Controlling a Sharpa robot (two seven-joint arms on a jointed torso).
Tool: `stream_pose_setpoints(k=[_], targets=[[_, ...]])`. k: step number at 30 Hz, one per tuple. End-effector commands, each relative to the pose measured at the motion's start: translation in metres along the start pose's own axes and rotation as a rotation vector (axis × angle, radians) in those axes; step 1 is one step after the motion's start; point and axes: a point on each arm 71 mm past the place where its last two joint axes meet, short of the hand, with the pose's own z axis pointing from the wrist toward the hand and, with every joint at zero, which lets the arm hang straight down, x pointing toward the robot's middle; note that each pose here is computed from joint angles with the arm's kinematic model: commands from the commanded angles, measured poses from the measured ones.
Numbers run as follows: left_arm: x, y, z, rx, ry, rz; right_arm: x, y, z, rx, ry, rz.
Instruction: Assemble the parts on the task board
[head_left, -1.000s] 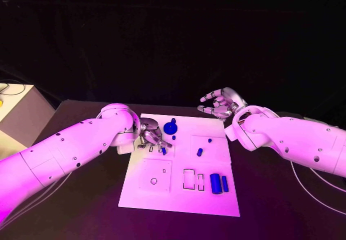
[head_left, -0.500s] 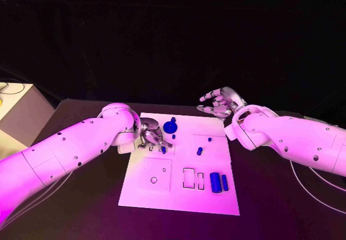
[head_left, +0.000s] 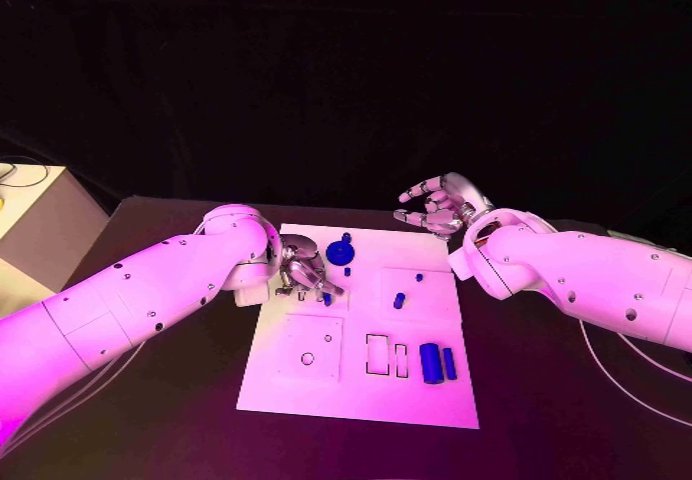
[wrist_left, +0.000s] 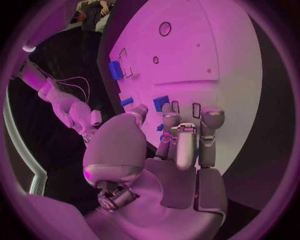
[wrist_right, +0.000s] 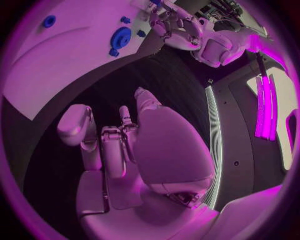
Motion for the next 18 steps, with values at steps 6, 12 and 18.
stream_pose_setpoints(k=[6, 12, 18], targets=[[0.0018, -0.0018, -0.0002, 0.011, 0.022, 0.004, 0.0023, -0.0003, -0.0002, -0.003, 0.018, -0.001], [0.0023, -0.0024, 0.0011, 0.012, 0.027, 0.001, 0.0026, -0.0003, -0.0004, -0.003, 0.018, -0.001], [0.0037, -0.0029, 0.0037, 0.011, 0.033, -0.002, 0.0025, -0.0004, -0.0007, -0.003, 0.018, -0.001]])
